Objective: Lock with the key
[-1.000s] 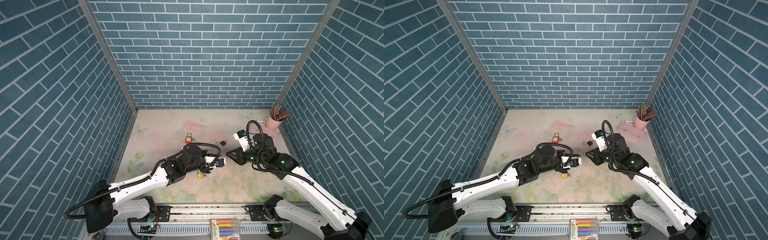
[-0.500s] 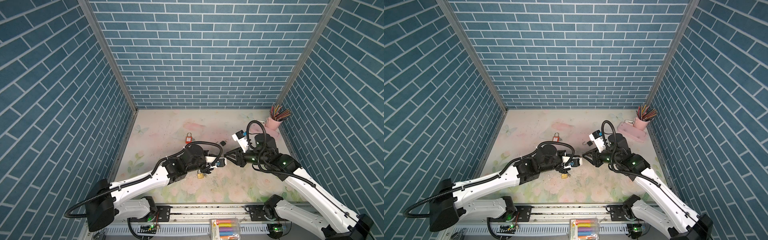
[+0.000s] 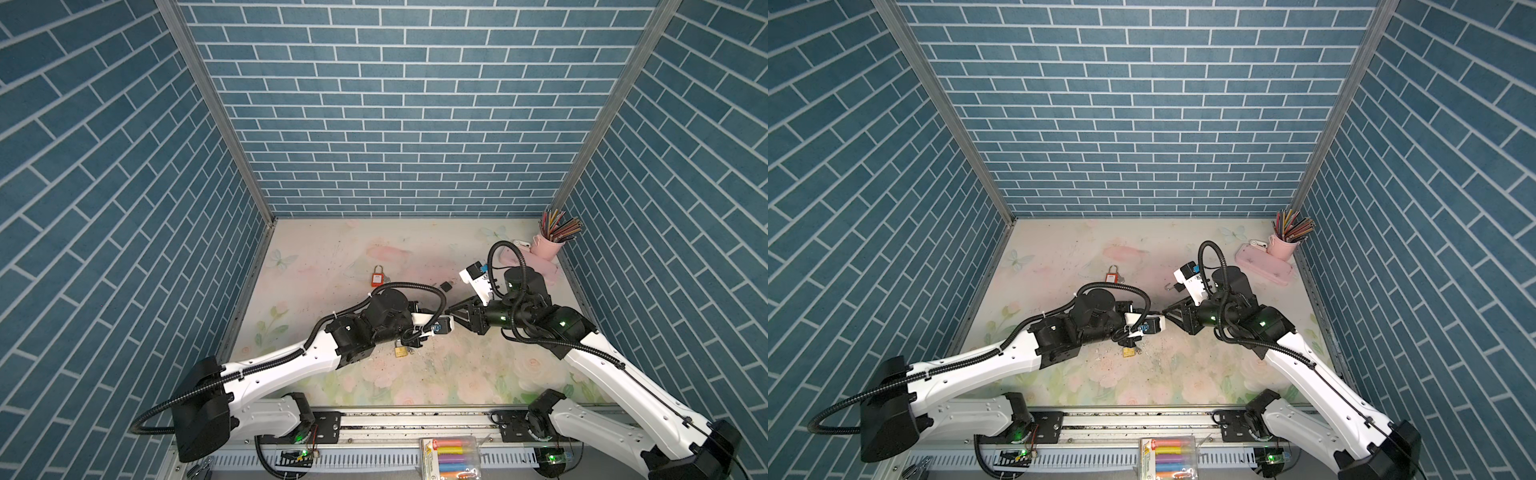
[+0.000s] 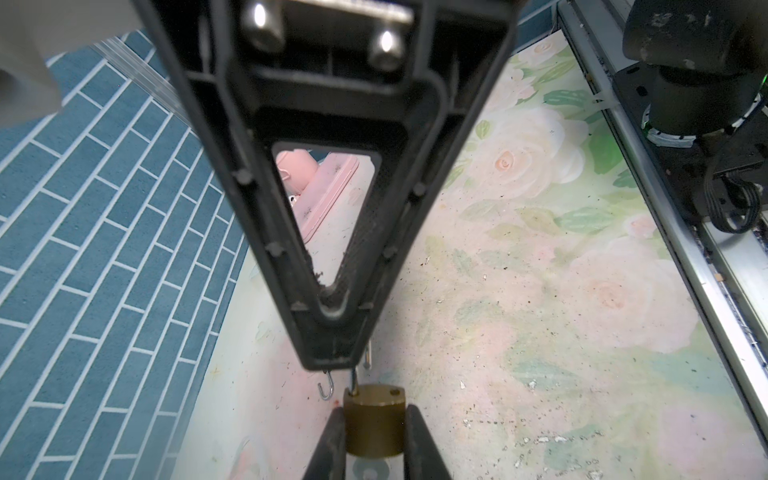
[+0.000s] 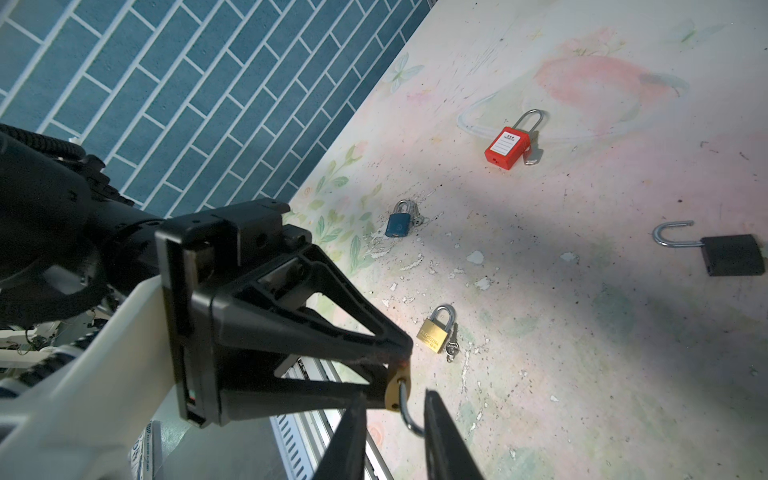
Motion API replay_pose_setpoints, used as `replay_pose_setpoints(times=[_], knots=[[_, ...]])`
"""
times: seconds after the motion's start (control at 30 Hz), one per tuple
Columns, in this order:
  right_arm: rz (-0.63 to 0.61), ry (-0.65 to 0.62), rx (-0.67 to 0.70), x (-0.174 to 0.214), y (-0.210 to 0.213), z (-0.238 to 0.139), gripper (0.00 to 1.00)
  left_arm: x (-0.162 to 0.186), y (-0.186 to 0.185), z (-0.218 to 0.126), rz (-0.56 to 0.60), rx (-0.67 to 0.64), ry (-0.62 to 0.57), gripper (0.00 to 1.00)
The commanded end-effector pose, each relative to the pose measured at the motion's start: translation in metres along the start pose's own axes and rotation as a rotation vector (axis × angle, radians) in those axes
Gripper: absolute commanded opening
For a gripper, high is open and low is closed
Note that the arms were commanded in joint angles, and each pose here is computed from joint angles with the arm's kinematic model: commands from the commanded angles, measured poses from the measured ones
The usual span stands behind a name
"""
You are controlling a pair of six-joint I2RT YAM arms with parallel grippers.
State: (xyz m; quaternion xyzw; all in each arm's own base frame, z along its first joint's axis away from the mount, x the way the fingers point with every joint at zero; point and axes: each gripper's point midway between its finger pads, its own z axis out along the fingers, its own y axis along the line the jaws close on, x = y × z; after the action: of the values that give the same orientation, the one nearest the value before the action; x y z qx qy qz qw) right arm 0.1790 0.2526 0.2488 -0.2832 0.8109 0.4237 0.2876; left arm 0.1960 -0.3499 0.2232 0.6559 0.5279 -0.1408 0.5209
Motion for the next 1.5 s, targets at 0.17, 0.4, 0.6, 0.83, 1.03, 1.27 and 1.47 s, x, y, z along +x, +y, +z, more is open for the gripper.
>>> replay_pose_setpoints(times=[0.17, 0.4, 0.6, 0.83, 1.03, 1.27, 1.47], knots=[[-0.029, 0.022, -0.035, 0.009, 0.004, 0.005, 0.27, -0.013, 0.009, -0.002, 0.002, -0.011, -0.032, 0.00], [-0.029, 0.010, -0.004, 0.007, 0.000, 0.002, 0.20, -0.012, 0.009, -0.002, 0.005, -0.013, -0.027, 0.00], [-0.026, 0.003, -0.001, 0.003, 0.000, 0.002, 0.10, -0.011, 0.012, -0.001, 0.003, -0.032, -0.022, 0.00], [-0.006, 0.006, -0.022, 0.001, 0.002, 0.006, 0.00, -0.008, 0.018, 0.003, 0.020, -0.095, -0.010, 0.00], [0.023, 0.011, -0.045, -0.001, 0.003, 0.011, 0.00, -0.007, 0.023, 0.006, 0.067, -0.170, 0.005, 0.00], [0.069, 0.033, -0.073, 0.003, 0.002, 0.020, 0.00, -0.016, 0.034, 0.005, 0.071, -0.248, -0.029, 0.00], [0.095, 0.040, -0.086, 0.007, -0.001, 0.027, 0.00, -0.029, 0.033, 0.004, 0.065, -0.235, -0.073, 0.00]])
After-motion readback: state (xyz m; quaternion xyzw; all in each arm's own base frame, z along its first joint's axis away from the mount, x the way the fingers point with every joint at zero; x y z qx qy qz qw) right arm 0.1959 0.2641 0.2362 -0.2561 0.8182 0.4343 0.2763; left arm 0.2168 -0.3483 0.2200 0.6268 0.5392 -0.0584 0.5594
